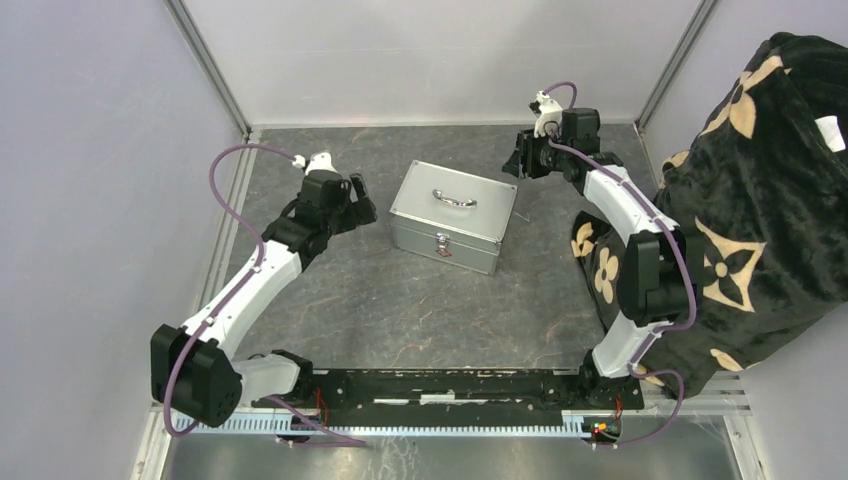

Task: Organize the medicine kit
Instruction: Adjust the medicine box at the center of the board.

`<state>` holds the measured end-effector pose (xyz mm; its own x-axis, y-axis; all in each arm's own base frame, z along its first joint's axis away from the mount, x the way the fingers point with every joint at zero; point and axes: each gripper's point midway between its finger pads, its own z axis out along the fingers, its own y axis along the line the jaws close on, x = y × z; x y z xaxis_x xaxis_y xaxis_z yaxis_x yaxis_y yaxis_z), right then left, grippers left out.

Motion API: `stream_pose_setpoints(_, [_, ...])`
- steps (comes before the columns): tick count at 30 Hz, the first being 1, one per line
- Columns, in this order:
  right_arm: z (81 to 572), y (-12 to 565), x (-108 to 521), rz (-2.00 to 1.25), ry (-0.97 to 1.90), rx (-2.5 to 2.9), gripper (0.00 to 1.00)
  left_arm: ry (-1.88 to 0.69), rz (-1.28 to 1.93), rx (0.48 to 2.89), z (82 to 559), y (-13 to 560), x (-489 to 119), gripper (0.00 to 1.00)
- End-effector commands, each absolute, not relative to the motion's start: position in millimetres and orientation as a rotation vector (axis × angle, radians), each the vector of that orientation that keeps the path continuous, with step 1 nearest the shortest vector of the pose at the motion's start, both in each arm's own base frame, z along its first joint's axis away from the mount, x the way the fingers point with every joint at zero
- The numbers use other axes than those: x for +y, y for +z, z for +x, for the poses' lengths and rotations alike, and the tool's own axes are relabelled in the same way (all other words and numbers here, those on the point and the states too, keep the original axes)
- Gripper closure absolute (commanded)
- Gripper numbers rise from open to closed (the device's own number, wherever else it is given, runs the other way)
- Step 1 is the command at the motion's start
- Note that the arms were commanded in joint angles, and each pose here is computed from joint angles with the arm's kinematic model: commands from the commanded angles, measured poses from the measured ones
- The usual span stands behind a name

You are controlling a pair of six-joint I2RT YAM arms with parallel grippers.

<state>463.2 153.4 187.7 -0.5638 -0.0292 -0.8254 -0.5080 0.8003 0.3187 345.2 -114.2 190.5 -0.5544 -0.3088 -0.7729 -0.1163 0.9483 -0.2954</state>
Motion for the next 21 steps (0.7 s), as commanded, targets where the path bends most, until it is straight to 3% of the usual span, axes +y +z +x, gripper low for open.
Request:
stream_pose_setpoints(1, [479,185,136,-0.377,0.455,2.176,0.52,-0.366,-0.365,2.238,326,170,-126,0.06])
stream_pose_setpoints(9, [480,162,152,-0.451,0.472,2.274,0.53,-0.468,-0.259,2.372,299,129,-161,0.08])
stream_pose_setpoints(21, [421,133,169,-0.581,0.667,2.349,0.53,-0.306,-0.198,2.355,359,134,-174,0.05])
